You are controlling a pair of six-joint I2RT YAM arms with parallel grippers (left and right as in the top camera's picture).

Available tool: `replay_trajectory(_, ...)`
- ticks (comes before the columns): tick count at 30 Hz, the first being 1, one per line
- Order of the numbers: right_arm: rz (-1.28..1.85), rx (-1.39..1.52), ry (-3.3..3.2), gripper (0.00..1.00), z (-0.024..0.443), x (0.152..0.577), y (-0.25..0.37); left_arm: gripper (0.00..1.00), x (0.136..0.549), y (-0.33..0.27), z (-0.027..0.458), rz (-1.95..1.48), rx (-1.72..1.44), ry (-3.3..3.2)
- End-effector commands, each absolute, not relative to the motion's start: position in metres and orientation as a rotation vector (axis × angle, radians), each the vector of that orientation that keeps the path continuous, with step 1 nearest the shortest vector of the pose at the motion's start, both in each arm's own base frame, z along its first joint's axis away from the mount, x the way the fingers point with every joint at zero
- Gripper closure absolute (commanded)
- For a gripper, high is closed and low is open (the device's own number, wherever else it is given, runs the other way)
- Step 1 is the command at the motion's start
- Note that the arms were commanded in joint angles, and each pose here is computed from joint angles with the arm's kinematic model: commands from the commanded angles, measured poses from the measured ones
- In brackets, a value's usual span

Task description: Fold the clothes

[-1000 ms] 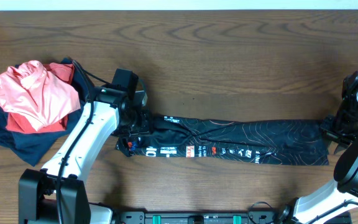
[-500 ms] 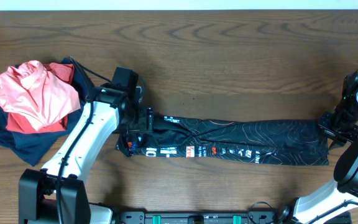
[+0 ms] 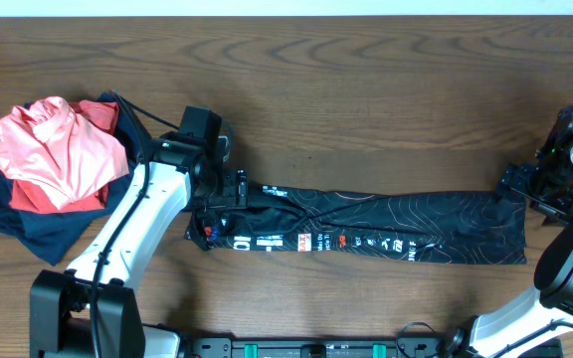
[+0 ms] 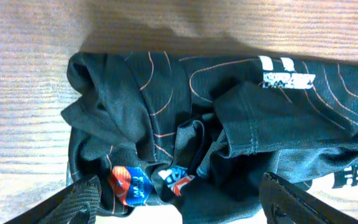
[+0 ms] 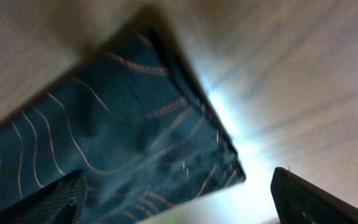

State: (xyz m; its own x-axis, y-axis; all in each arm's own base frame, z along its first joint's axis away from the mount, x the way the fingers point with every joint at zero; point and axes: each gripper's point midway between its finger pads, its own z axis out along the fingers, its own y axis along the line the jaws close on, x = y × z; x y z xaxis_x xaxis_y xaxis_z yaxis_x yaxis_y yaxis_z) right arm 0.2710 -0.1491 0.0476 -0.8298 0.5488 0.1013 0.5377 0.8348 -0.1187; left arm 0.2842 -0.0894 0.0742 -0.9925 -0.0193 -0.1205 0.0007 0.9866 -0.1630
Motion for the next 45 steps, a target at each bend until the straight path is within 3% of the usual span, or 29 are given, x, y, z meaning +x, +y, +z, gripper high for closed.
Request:
replay_trajectory(1,0.096,-0.714,-2.916,0.07,0.037,0.266,-0.147,0.18,0.282,-0.090,0.071,-0.261,-0.001,3.017)
replay_trajectory(12,-0.017,-0.560,-2.952,0.17,-0.020,0.242,-0.123,0.18,0.284,-0.090,0.071,-0.263,0.000,3.010)
replay_trajectory(13,-0.018,-0.560,-2.948,0.24,-0.022,0.240,-0.122,0.18,0.284,-0.090,0.071,-0.263,-0.001,3.010)
replay_trajectory(17,-0.014,-0.562,-2.958,0.91,-0.023,0.242,-0.122,0.18,0.284,-0.090,0.071,-0.264,-0.001,3.008)
replay_trajectory(18,-0.012,-0.564,-2.964,0.99,-0.022,0.244,-0.124,0.18,0.285,-0.090,0.071,-0.264,-0.001,3.006)
replay_trajectory(23,0.019,-0.608,-2.980,0.99,-0.003,0.260,-0.134,0.18,0.286,-0.091,0.072,-0.266,0.000,3.000)
replay_trajectory(31,-0.044,-0.695,-2.915,0.99,0.070,0.276,-0.132,0.18,0.288,-0.091,0.072,-0.268,-0.005,2.993)
replay_trajectory(45,-0.071,-0.426,-2.795,0.99,0.099,0.266,-0.030,0.18,0.288,-0.091,0.072,-0.271,-0.016,2.992)
